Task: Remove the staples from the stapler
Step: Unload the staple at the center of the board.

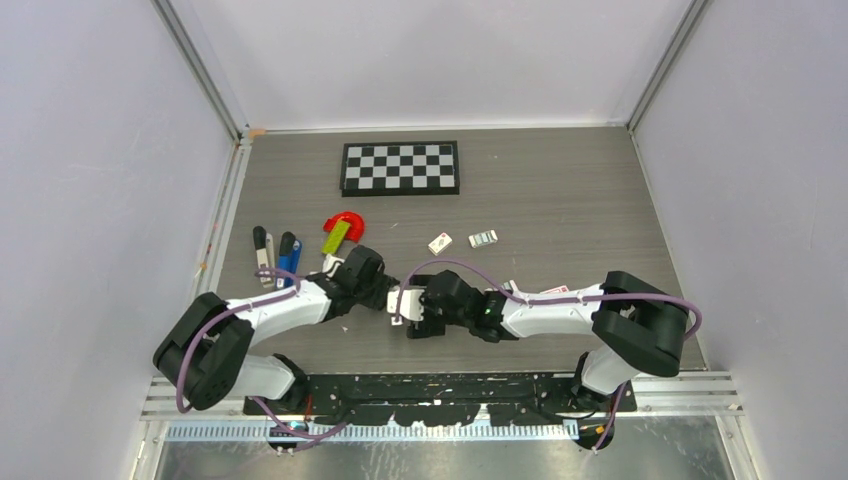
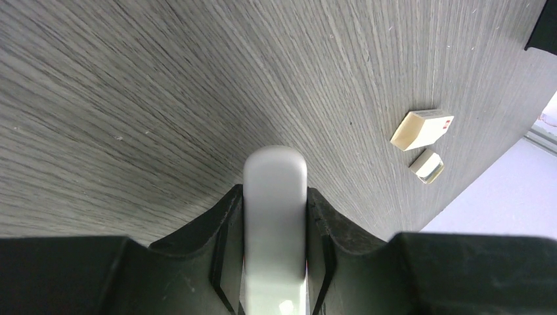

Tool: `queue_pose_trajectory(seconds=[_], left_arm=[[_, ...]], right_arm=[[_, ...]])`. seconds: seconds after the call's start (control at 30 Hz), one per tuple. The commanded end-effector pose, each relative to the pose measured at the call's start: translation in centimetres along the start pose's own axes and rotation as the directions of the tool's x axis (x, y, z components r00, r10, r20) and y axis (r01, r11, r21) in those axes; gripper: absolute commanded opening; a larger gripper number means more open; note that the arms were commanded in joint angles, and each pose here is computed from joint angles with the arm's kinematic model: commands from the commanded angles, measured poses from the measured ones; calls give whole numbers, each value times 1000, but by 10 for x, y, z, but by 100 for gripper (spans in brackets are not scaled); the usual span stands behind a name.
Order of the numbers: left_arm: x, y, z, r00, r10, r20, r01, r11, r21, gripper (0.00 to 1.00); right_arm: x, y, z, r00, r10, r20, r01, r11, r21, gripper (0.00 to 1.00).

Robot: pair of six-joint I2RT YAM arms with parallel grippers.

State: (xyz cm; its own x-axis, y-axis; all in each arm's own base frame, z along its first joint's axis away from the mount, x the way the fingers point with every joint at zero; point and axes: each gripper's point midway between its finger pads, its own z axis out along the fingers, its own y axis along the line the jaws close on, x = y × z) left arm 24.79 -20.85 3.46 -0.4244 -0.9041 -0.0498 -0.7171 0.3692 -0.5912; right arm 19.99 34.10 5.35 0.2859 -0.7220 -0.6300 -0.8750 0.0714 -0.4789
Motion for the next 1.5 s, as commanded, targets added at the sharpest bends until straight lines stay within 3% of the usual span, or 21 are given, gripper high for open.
queue_pose_trajectory(seconds=[0.0, 0.13, 0.47, 0.63, 0.83, 0.97, 1.23, 1.3, 1.47], left_arm=[[2, -6, -3, 1000, 9, -14, -9, 999, 42, 0], [4, -6, -5, 999, 4, -32, -3, 998, 57, 0], [7, -9, -9, 998, -9, -55, 14, 996, 88, 0], [10, -15, -14, 997, -3, -76, 12, 993, 114, 0], [12, -27, -19, 997, 24, -76, -13, 990, 142, 0], [19, -38, -17, 993, 52, -106, -32, 983, 178, 0], [58, -81, -31, 947, 161, -277, -54, 932, 357, 0], [61, -87, -35, 944, 172, -283, -53, 922, 385, 0], [63, -100, -49, 938, 199, -284, -55, 894, 445, 0]], right_arm=[[-18, -22, -6, 999, 5, 49, -10, 996, 93, 77], [-12, -19, -3, 999, -18, 30, 15, 996, 82, 57], [-7, -20, -3, 998, -54, 18, 52, 994, 94, 32], [-16, -28, -18, 997, -71, 28, 68, 992, 105, 26], [-14, -17, -29, 990, -144, 10, 144, 990, 13, 24], [-15, -30, -32, 990, -142, 1, 142, 988, 58, 24], [-19, -75, -43, 996, -90, 2, 86, 963, 255, 30], [-20, -78, -45, 996, -87, 6, 83, 961, 264, 38], [-25, -81, -52, 997, -75, 27, 65, 964, 256, 71]])
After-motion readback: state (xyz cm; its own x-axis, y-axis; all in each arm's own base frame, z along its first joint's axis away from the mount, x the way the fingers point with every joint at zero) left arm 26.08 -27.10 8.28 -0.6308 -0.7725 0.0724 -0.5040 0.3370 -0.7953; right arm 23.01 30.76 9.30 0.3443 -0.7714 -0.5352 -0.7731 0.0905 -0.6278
